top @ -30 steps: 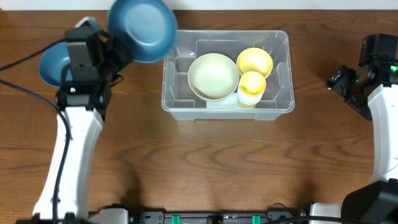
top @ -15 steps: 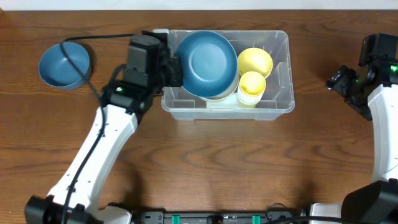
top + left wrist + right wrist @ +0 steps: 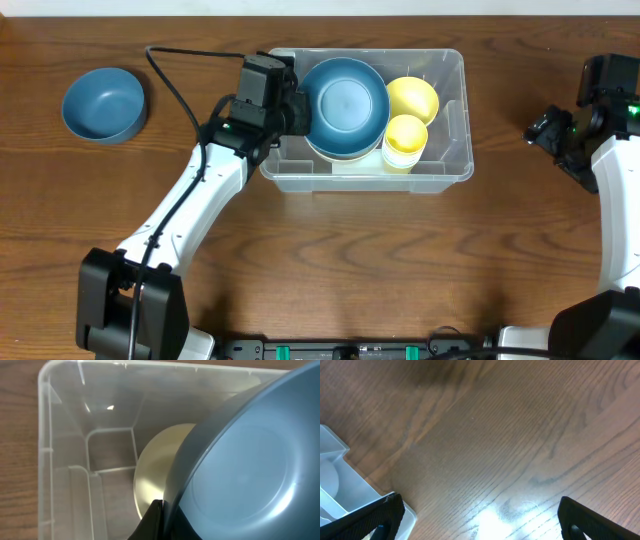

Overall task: Pack container
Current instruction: 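Carry the teal bowl and place it into the cream bowl, then release and move the left gripper to the last teal bowl, grasp it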

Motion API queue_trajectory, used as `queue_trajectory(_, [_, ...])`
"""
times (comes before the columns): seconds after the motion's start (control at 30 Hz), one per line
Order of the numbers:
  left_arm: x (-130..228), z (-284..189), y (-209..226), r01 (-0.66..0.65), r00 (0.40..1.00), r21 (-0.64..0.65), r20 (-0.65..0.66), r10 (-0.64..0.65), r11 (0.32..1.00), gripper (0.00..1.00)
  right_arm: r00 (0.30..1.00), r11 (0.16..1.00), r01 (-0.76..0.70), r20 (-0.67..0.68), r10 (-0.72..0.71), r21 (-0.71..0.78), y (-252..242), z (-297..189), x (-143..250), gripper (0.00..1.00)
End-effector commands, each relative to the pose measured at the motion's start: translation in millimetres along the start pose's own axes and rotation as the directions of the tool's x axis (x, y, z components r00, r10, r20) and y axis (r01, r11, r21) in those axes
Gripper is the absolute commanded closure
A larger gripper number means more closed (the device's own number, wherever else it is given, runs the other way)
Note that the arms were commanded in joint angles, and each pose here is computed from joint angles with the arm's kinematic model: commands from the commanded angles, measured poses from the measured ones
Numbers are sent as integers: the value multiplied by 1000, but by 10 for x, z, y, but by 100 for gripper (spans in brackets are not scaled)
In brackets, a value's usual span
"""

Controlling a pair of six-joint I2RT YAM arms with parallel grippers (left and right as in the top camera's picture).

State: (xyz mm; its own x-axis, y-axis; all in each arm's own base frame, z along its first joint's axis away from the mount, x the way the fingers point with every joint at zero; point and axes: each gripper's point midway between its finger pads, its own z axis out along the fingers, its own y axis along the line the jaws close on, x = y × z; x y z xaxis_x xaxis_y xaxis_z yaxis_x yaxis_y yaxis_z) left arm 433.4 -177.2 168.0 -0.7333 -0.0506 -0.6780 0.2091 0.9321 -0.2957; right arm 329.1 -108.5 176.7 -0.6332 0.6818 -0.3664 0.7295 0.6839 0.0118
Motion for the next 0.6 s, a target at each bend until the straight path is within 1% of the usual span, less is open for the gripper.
queue_trajectory(0.0, [-103,2,72,1,999,-47,40,1,999,83,1000,1000,-21,11,21,4,-20,-15,-48,1])
queue_trajectory(0.07, [-129,2,63,0,999,-43,50,2,999,63,1000,1000,-21,11,21,4,-20,-15,-48,1])
queue_trajectory(0.1, [-147,0,57,-1,998,-41,58,3,999,57,1000,1000,-21,11,21,4,-20,-15,-48,1])
queue_trajectory(0.17, [-171,0,50,-1,998,-38,67,4,999,51,1000,1000,-21,11,21,4,-20,-15,-48,1])
queue_trajectory(0.37, [-271,-57,17,2,994,-26,106,1,1000,50,1000,1000,-21,11,21,4,-20,-15,-48,1])
queue_trajectory(0.47, [-431,-229,-13,30,987,-11,160,-28,999,51,1000,1000,-21,11,21,4,-19,-15,-47,1])
queue_trajectory(0.57, [-645,-519,16,57,972,-5,229,-55,998,50,1000,1000,-21,11,21,4,-20,-15,-48,1])
